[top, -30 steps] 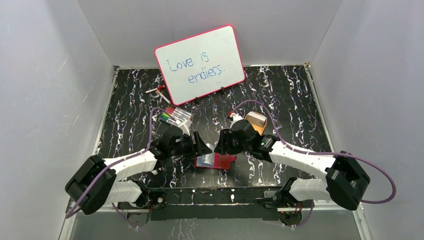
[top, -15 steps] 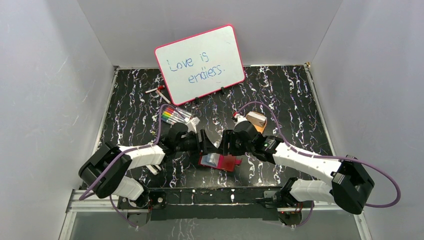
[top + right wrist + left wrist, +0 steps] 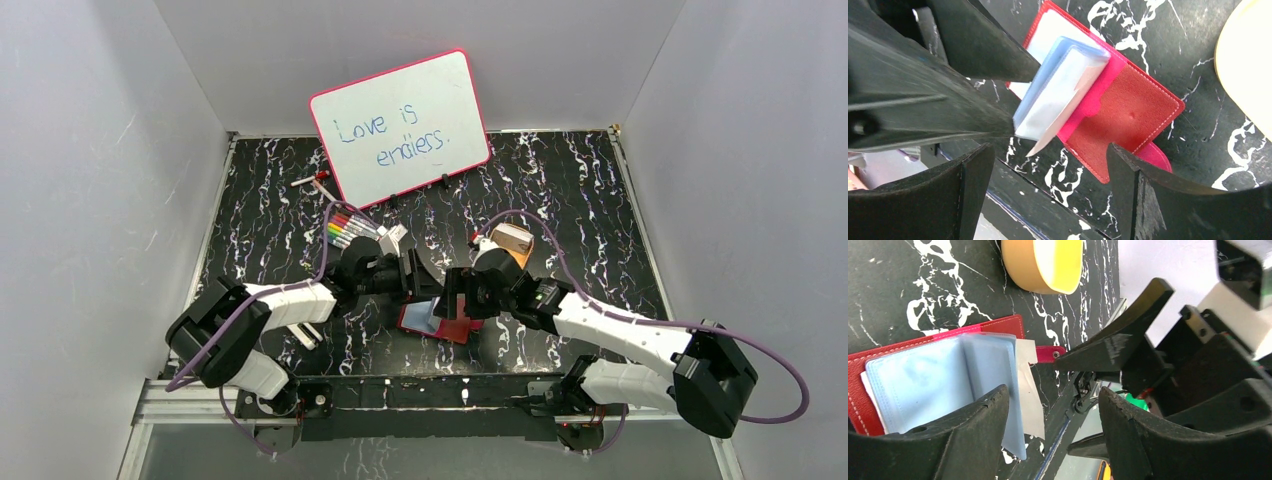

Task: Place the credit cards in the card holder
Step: Open the card holder at the center of the board.

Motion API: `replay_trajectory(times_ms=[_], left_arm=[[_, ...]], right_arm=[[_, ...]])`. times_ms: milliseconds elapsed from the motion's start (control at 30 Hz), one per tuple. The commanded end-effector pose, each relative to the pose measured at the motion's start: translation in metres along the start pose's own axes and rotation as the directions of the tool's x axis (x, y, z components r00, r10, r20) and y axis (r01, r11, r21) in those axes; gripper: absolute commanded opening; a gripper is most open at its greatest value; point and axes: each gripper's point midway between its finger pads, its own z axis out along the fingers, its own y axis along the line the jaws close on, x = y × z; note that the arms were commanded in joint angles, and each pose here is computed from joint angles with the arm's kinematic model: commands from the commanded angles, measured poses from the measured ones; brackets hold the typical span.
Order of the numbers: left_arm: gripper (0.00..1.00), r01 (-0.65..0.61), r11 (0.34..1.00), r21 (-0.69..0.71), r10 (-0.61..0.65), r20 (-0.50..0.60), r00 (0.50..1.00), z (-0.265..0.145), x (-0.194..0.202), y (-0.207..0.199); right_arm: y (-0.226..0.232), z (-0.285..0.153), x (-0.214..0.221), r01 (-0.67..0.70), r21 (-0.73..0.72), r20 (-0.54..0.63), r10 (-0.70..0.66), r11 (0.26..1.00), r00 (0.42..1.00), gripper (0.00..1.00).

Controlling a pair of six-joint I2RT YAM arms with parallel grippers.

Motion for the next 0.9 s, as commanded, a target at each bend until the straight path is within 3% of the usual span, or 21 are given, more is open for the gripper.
replay_trajectory(times_ms=[0, 367, 533, 667, 867], left_arm=[[0.64, -0.005, 0.997, 0.081, 0.006, -0.017, 1.000, 0.003, -0.005, -0.025], [0.65, 0.003, 0.997, 0.083, 0.001, -0.049, 0.999, 0.015, 0.001, -0.028], [0.65, 0.008, 0.996, 0.085, -0.003, -0.064, 0.998, 0.021, 0.004, -0.029], [0.65, 0.009, 0.997, 0.083, -0.003, -0.065, 0.998, 0.021, 0.005, -0.028], [0.65, -0.008, 0.999, 0.038, 0.009, -0.029, 1.000, 0.013, 0.004, -0.022]], right_arm=[[-0.001, 0.000, 0.011, 0.061, -0.032, -0.029, -0.062, 0.998, 0.998, 0.92], [0.016, 0.014, 0.002, 0.037, -0.061, -0.030, -0.039, 0.997, 0.999, 0.94], [0.008, 0.020, 0.001, 0.000, 0.003, -0.041, 0.000, 1.000, 0.999, 0.90], [-0.001, 0.023, 0.007, -0.015, 0.040, -0.057, 0.017, 0.999, 0.998, 0.80], [-0.027, 0.024, 0.019, -0.026, 0.128, -0.057, 0.033, 0.991, 0.998, 0.52]])
